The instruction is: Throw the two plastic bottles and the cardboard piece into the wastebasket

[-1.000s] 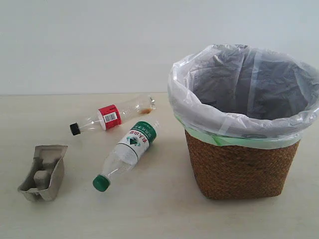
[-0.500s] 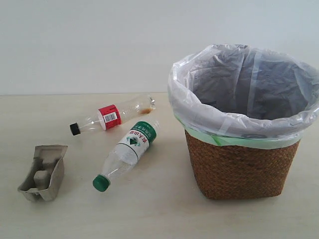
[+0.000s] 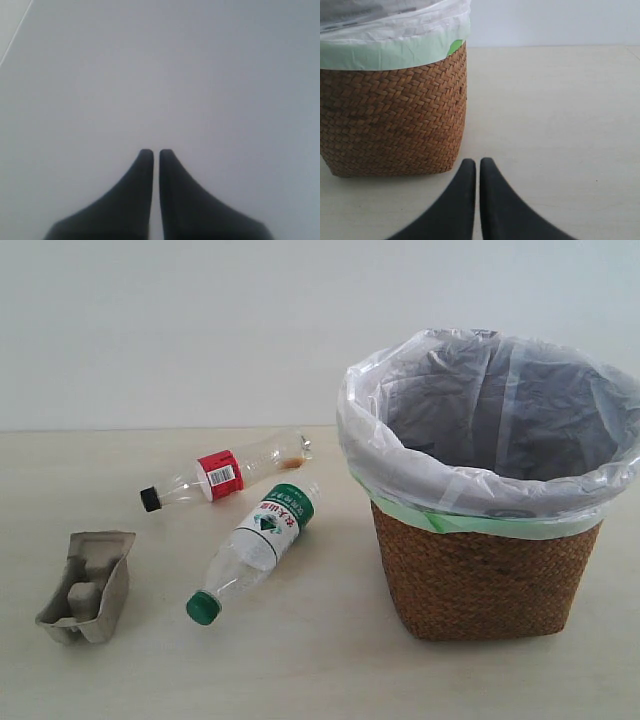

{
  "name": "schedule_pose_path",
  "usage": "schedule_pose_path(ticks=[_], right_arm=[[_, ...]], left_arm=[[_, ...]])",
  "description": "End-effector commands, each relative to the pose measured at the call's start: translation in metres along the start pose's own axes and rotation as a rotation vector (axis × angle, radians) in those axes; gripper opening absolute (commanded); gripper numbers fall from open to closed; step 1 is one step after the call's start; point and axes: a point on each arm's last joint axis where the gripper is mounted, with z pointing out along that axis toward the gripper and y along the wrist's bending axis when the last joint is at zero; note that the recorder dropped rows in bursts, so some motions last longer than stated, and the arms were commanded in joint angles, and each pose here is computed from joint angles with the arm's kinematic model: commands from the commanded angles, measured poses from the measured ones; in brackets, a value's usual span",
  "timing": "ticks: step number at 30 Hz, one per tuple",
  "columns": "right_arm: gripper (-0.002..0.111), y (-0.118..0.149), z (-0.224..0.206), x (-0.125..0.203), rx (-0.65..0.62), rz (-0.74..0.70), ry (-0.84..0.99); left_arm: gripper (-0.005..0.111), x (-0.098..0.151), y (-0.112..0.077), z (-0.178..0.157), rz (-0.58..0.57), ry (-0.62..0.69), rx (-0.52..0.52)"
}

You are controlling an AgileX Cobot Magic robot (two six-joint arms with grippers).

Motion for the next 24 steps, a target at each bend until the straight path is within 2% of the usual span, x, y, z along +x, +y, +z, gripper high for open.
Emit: schedule_pose_path(ticks=[1, 4, 6, 9, 13, 16, 21, 22, 24], right_arm=[[0.0, 0.0, 0.0, -0.001, 0.005, 0.001, -0.017], [0.0, 0.0, 0.0, -0.001, 0.005, 0.001, -0.017], [0.0, 0.0, 0.0, -0.001, 0.005, 0.001, -0.017], [0.0, 0.0, 0.0, -0.001, 0.005, 0.001, -0.017], [0.0, 0.0, 0.0, -0.001, 0.005, 0.001, -0.017], [0.0, 0.0, 0.0, -0.001, 0.005, 0.001, -0.017], [0.0, 0.0, 0.0, -0.001, 0.005, 0.001, -0.017], [0.0, 0.0, 0.0, -0.001, 0.005, 0.001, -0.017], [0.0, 0.0, 0.0, -0.001, 0.005, 0.001, -0.017]], left_arm=[[0.004, -0.028, -0.01, 0.018, 0.022, -0.03, 0.006], [0.004, -0.051, -0.019, 0.036, 0.02, -0.055, 0.015], [0.004, -0.061, -0.025, 0.055, 0.031, 0.009, 0.014], [0.004, -0.061, -0.033, 0.096, 0.139, 0.233, 0.002], [0.009, -0.048, -0.031, 0.133, 0.205, 0.463, -0.035], [0.03, -0.032, -0.028, 0.156, 0.208, 0.62, -0.067], [0.091, 0.006, -0.017, 0.178, 0.287, 0.891, -0.084], [0.099, 0.015, -0.014, 0.179, 0.303, 0.946, -0.085], [0.104, 0.037, -0.008, 0.18, 0.332, 1.088, -0.087]])
